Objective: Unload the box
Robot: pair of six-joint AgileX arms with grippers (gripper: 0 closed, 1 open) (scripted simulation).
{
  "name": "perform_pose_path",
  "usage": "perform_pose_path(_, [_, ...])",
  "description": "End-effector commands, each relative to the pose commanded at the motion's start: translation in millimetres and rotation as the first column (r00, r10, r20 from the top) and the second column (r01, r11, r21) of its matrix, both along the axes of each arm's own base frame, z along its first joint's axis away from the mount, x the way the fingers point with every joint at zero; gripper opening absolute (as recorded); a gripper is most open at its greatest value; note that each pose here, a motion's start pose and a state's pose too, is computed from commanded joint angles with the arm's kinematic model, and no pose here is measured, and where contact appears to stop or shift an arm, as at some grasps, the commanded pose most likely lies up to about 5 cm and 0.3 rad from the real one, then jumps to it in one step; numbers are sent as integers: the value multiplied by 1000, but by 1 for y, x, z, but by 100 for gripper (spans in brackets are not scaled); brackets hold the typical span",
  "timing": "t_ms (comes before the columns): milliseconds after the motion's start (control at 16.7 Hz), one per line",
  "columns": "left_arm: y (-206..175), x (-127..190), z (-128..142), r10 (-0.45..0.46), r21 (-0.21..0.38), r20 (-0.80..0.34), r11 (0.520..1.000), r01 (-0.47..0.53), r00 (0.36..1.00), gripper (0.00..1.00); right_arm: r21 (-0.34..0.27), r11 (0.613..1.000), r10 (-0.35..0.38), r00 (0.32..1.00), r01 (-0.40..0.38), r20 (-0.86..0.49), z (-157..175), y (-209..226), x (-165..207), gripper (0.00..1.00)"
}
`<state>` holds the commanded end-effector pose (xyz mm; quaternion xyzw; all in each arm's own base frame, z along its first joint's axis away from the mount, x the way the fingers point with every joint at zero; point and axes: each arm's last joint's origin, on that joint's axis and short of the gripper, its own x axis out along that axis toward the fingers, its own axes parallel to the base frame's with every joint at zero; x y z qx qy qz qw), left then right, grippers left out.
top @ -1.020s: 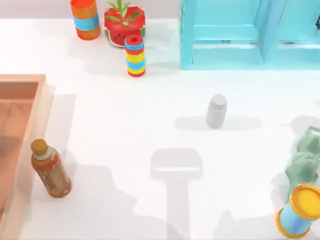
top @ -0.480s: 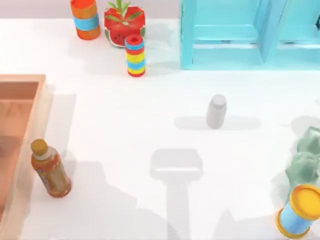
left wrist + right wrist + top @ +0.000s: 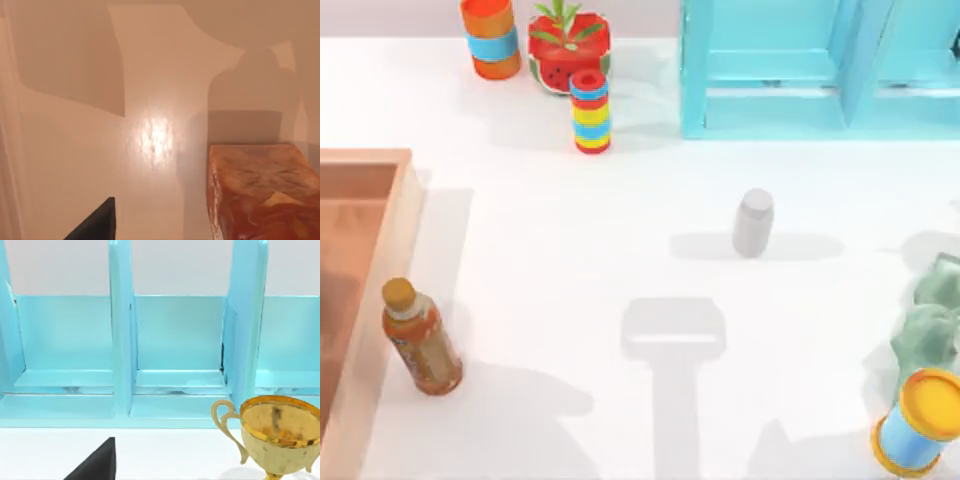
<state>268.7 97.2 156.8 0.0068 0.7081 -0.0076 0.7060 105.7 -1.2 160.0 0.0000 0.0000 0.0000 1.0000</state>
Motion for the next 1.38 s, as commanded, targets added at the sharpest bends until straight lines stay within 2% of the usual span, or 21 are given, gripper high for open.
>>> perform_pose_path(240, [-3, -7, -23, 0, 0, 1, 1000, 0, 1000, 100, 0, 1000, 0, 1000, 0, 0, 0, 0, 0, 100])
perform_pose_path(540, [-3, -7, -26, 0, 1, 2, 1000, 0, 1000, 100, 0, 1000, 0, 1000, 0, 0, 0, 0, 0, 100])
perform_pose_path(1320, [-3, -7, -26, 0, 1, 2, 1000, 0, 1000, 2, 0, 1000, 0, 1000, 0, 0, 0, 0, 0, 100])
perform_pose_path(1380, [-3, -7, -26, 0, 1, 2, 1000, 0, 1000, 0, 0, 1000, 0, 1000, 0, 0, 0, 0, 0, 100])
